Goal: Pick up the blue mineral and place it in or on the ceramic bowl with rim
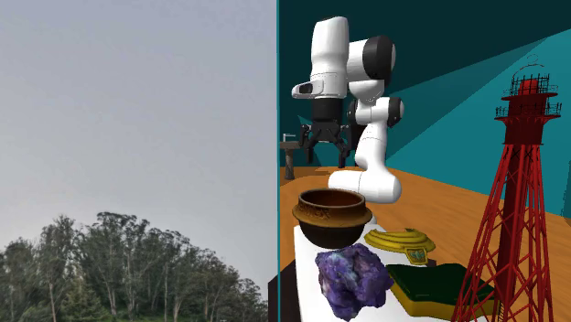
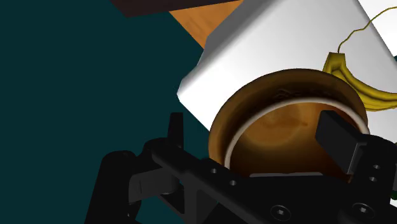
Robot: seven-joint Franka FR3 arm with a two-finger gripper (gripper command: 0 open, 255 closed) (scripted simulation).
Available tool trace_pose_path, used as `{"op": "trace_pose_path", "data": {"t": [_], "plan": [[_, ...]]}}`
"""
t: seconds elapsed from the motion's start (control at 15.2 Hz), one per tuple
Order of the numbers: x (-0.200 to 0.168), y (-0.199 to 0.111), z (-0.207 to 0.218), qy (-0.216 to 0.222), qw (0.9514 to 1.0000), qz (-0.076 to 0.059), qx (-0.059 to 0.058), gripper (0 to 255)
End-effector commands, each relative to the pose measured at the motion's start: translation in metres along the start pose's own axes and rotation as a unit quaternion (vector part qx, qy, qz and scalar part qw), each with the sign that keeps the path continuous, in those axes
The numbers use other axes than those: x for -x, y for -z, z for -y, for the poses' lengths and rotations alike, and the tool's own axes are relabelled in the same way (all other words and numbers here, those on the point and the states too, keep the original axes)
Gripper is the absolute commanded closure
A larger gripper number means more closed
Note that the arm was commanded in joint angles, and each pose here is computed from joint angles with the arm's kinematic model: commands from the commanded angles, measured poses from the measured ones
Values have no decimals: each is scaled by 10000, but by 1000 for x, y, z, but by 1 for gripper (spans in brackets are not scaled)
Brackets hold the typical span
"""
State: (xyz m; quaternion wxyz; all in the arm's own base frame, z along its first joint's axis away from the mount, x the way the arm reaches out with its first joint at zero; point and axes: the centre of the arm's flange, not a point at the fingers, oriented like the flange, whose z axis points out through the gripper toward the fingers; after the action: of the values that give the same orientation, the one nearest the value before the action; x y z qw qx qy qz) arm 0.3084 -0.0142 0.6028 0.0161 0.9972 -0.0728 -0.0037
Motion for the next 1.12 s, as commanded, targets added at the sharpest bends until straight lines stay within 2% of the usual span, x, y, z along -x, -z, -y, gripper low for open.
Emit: {"op": "trace_pose_path", "data": {"t": [0.0,0.53,1.06], "plan": [[0,0,0,0,10000,0,0,0],[-59,-20,90,-107,9988,-306,377,0],[-122,-44,176,-213,9951,-611,753,0]]}}
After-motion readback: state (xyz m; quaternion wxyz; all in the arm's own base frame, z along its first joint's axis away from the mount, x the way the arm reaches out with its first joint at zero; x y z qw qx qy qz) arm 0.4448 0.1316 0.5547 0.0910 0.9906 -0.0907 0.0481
